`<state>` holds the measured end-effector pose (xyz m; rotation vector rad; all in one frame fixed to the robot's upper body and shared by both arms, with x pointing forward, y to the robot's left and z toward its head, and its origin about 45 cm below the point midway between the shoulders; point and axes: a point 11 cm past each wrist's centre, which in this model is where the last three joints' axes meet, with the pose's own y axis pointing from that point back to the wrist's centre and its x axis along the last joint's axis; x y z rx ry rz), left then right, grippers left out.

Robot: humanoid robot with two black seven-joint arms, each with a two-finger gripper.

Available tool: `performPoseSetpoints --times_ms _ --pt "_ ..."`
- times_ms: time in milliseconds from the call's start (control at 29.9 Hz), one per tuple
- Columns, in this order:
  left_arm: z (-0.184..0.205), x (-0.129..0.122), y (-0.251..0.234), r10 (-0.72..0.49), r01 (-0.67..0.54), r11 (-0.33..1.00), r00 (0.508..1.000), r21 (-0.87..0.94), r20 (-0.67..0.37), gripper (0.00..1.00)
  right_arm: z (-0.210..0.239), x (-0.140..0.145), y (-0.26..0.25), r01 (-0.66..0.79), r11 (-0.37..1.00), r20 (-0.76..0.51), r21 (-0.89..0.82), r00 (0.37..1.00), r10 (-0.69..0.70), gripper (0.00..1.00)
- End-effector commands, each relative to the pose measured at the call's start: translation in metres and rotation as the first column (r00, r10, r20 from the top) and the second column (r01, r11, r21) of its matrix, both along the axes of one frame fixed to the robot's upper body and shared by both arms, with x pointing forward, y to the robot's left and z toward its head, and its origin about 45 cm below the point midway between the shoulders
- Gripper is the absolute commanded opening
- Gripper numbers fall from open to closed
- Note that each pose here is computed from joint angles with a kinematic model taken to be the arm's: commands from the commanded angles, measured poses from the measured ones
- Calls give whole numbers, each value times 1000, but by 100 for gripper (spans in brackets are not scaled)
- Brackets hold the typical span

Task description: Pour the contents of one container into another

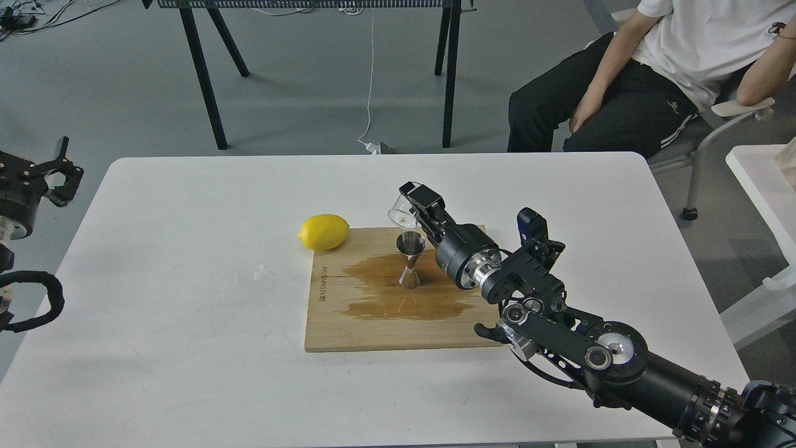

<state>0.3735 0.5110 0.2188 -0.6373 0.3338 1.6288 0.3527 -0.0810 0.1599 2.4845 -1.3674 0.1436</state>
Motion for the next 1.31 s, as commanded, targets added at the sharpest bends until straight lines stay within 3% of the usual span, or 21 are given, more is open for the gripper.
performPoseSetpoints --times_ms 0,569,904,1037,1272 --pt "-1 0 0 0 0 1000 1000 -1 -2 100 -3 -3 2 -21 1000 9 -23 1000 21 30" --pt "-5 -4 1 3 -3 1000 1000 -1 -12 100 2 1 -13 -50 984 144 -170 987 75 30" --pt "-4 -4 2 5 -5 1000 1000 1 -11 100 2 -2 -13 -60 983 155 -172 984 87 30" --pt "-3 -4 3 6 -6 1000 1000 4 -10 100 10 3 -15 -26 993 140 -119 989 43 30" --pt "-2 -4 4 7 -7 1000 1000 6 -8 100 35 12 -34 93 987 -22 129 996 -91 30"
